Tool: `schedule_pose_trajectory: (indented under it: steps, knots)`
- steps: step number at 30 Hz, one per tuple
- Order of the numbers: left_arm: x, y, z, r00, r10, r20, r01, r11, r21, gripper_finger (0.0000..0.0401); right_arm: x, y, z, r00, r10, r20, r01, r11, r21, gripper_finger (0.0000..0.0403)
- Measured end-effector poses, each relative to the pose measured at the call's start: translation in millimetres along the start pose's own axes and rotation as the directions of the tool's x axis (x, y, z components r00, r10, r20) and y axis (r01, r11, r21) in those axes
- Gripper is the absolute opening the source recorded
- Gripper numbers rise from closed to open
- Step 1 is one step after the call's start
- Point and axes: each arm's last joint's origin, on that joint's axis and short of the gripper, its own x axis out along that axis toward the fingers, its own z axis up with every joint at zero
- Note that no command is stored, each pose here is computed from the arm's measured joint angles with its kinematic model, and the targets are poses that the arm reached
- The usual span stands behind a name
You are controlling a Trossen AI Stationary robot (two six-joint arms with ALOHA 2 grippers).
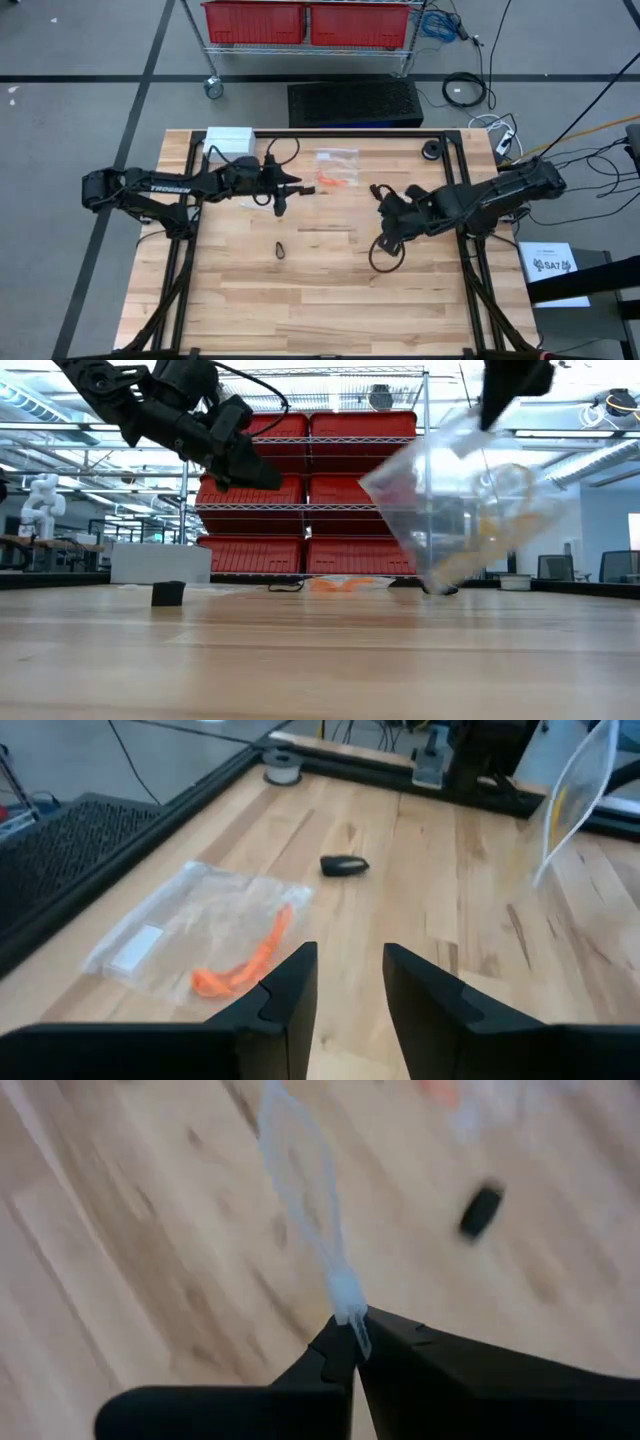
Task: Sort rubber bands
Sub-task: Close the bottom zip lock bag
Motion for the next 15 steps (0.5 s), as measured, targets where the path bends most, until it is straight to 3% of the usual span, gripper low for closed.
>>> schedule_pose_trajectory:
  steps: [7, 15]
  knots:
    - [1, -10, -1, 1.0, -0.024, 0.0, 0.024, 1.0, 0.015, 0.0106, -3, 6, 1, 0.955, -0.148, -0.258, 0.185, 0.975, 0.124, 0.0]
    - [0, -21, -1, 1.0, -0.024, 0.003, 0.024, 0.998, 0.06, 0.0104, 12, 28, 20, 0.915, -0.109, -0.388, 0.209, 0.951, 0.228, 0.0]
